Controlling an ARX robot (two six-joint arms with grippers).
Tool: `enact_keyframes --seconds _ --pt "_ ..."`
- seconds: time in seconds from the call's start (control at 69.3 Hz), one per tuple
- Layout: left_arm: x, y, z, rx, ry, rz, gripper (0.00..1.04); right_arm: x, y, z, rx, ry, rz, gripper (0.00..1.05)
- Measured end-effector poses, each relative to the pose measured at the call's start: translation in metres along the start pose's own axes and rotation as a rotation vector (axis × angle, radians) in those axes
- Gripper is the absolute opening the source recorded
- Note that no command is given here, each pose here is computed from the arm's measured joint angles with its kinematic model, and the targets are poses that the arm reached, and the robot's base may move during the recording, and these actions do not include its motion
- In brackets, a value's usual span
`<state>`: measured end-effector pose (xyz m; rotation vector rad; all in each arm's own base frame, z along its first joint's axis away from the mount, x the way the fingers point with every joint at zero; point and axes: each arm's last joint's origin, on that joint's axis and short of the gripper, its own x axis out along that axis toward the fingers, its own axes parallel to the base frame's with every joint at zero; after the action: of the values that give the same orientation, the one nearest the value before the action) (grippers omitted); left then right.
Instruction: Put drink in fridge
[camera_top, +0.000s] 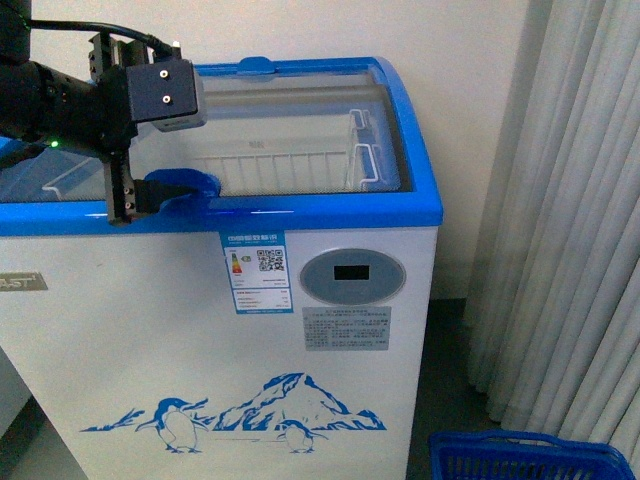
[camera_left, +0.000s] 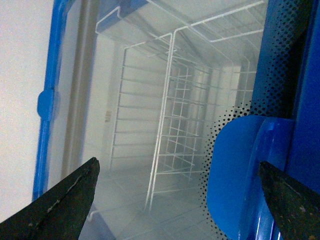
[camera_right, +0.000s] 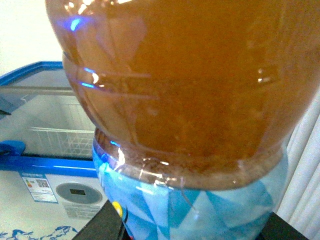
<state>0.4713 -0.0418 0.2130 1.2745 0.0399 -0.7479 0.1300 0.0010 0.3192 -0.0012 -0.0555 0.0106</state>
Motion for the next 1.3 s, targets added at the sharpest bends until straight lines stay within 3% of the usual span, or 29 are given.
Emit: enact_keyframes --seconds 0.332,0.635,0.707,0.837,0.938,1.038,1.168,1.298 --pt "0.052 0.051 -0.023 0.095 0.17 0.305 0.97 0.0 0.0 0.0 0.0 0.0 -0.002 0.34" --pt "0.098 0.09 -0.032 -0.06 0.323 0.63 0.97 0.0 0.0 0.0 0.0 0.0 0.001 0.34" --pt "0.097 0.095 -0.035 -0.081 0.335 0.656 0.97 0.0 0.0 0.0 0.0 0.0 0.0 0.34" --pt "0.082 0.111 -0.036 -0.229 0.352 0.795 0.97 0.0 0.0 0.0 0.0 0.0 -0.002 0.34" --pt "0.06 0.118 -0.033 -0.361 0.323 0.798 0.97 0.0 0.0 0.0 0.0 0.0 0.004 0.34" --pt "0.01 0.124 -0.014 -0.653 0.269 0.779 0.97 0.0 0.0 0.0 0.0 0.0 0.003 0.34" --pt "-0.04 0.112 0.01 -0.895 0.189 0.744 0.97 0.0 0.0 0.0 0.0 0.0 0.003 0.34" --pt "-0.077 0.07 0.031 -1.079 0.169 0.652 0.97 0.0 0.0 0.0 0.0 0.0 0.003 0.34"
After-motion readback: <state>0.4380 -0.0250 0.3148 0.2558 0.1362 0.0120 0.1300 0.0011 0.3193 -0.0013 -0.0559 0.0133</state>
